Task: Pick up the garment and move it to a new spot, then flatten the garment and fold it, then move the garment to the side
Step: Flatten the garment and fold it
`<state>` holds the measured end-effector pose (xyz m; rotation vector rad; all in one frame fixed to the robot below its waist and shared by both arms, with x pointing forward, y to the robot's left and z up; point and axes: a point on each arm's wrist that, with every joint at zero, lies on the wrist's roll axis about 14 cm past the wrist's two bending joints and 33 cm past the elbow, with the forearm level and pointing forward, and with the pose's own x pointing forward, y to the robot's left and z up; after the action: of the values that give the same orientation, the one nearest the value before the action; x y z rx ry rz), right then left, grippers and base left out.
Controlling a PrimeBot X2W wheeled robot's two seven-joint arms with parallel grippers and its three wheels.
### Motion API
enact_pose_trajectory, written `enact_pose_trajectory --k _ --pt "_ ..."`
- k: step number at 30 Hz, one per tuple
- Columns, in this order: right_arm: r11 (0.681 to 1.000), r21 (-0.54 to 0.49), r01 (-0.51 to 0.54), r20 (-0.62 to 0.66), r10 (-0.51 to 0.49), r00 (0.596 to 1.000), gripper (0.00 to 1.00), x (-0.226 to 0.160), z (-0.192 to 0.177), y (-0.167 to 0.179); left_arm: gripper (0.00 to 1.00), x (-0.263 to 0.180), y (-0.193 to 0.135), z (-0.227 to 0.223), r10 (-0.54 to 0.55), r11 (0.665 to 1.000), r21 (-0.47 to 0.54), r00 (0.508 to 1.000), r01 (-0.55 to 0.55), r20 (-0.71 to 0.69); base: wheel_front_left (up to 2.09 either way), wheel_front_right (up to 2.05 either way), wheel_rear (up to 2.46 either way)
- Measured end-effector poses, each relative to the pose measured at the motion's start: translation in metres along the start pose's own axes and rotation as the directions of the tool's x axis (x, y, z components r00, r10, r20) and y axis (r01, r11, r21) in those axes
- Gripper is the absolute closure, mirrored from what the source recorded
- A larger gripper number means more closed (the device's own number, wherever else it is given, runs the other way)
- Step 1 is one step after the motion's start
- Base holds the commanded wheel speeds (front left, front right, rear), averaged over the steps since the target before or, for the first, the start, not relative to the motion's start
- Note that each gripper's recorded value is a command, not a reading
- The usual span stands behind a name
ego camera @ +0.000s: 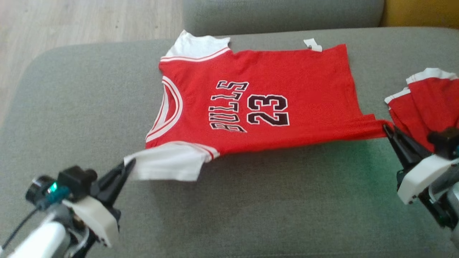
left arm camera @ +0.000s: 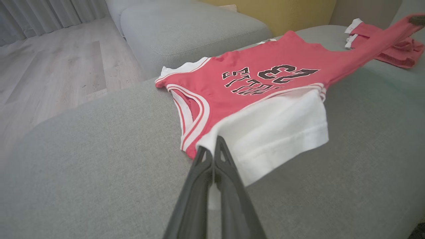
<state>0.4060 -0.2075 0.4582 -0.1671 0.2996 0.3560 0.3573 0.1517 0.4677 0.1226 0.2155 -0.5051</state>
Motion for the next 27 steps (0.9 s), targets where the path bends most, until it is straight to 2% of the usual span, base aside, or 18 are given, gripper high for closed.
enact_pose_trajectory --k 8,19,27 --pt "1.0 -0.011 0.014 -0.049 -0.015 0.999 1.0 0.016 0.0 -0.005 1.0 0.036 0.025 0.02 -0.006 0.998 0.056 1.0 0.006 0.008 0.0 0.0 0.0" --pt "1.0 -0.004 0.016 -0.196 -0.017 0.981 1.0 0.049 -0.014 -0.01 1.0 0.089 0.053 0.004 -0.032 0.986 0.158 0.99 0.054 -0.136 0.0 0.0 0.0" --pt "1.0 -0.025 0.012 -0.331 -0.019 0.943 1.0 0.057 -0.042 -0.017 1.0 0.118 0.047 -0.015 -0.09 0.969 0.202 0.968 0.139 -0.233 0.0 0.0 0.0"
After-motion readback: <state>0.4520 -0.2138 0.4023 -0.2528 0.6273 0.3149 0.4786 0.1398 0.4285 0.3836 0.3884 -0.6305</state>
